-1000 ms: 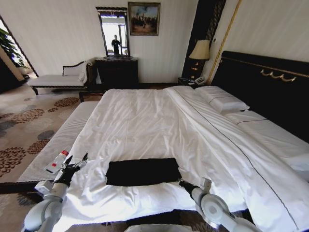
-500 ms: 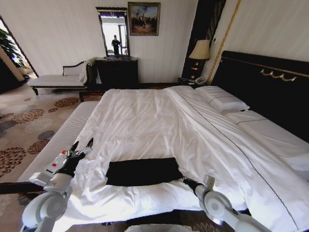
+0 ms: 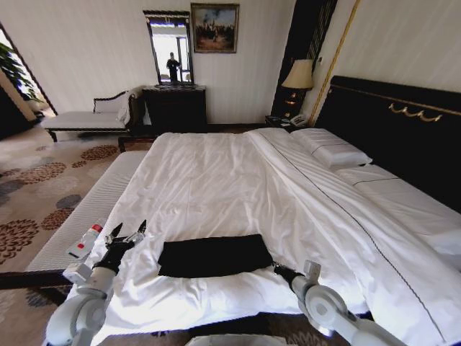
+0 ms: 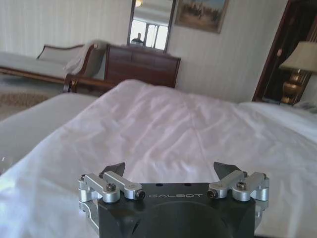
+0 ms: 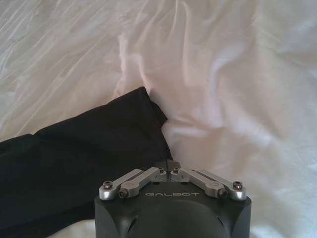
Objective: Fold the clothes on the bed.
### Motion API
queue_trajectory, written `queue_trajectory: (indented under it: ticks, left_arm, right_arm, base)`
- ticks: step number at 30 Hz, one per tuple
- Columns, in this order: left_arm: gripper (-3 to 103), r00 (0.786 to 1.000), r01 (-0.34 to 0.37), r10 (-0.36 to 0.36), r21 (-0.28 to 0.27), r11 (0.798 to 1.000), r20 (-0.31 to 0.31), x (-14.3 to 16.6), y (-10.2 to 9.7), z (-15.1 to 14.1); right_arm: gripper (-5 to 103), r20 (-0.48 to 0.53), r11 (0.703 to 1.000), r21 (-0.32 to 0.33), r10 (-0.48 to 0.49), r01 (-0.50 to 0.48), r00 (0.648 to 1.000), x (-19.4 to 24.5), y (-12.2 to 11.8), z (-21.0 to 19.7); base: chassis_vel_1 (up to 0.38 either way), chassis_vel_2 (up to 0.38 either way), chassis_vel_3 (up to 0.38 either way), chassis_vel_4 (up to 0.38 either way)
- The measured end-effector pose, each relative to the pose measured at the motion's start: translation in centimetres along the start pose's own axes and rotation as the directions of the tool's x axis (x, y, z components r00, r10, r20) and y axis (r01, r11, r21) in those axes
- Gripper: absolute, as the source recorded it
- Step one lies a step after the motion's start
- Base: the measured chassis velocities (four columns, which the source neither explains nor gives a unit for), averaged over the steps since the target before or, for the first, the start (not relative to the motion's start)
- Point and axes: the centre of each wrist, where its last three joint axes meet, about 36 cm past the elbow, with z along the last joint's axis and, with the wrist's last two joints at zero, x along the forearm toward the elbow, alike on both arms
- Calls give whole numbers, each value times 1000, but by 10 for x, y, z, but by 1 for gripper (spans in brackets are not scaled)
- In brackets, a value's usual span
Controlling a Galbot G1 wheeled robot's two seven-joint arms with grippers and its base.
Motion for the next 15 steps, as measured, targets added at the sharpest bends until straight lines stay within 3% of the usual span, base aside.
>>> queue_trajectory:
  ticks: [2,4,7,8,9,10,12,13,15]
  left_arm:
    - [100,1000,7,-7,4,1000,-18,1,0,5]
    - [100,995,32,-27,44,999,-100,7,0,34]
    - [100,989,41,-30,68,997,-145,9,0,53]
    - [100,989,42,-31,67,997,-148,9,0,55]
    - [100,985,44,-37,40,998,-166,9,5,69]
    - [100,983,40,-34,28,999,-179,9,8,77]
    - [100,979,28,-20,34,999,-200,11,12,88]
    - [100,979,28,-20,34,999,-200,11,12,88]
    - [100,978,22,-2,91,996,-210,10,15,98]
  right_arm:
    - [0,1,1000,1,2,-2,1000,0,0,1]
    - [-2,17,1000,11,4,-5,1000,-1,0,3]
    - [8,39,1000,10,-5,4,999,1,2,-1]
    - [8,42,1000,10,-6,5,999,2,2,-1]
    - [19,66,1000,7,-14,14,998,4,4,-7]
    - [19,81,1000,5,-20,19,996,5,6,-11]
    - [30,115,1000,-1,-31,31,993,8,9,-20]
    - [30,115,1000,-1,-31,31,993,8,9,-20]
    - [36,140,999,-5,-36,37,989,8,10,-28]
  base:
    - [0,0,0,0]
    - [0,0,0,0]
    - [0,0,0,0]
    - [0,0,0,0]
    - [0,0,0,0]
    - [0,0,0,0]
    - [0,0,0,0]
    - [0,0,0,0]
    - [0,0,0,0]
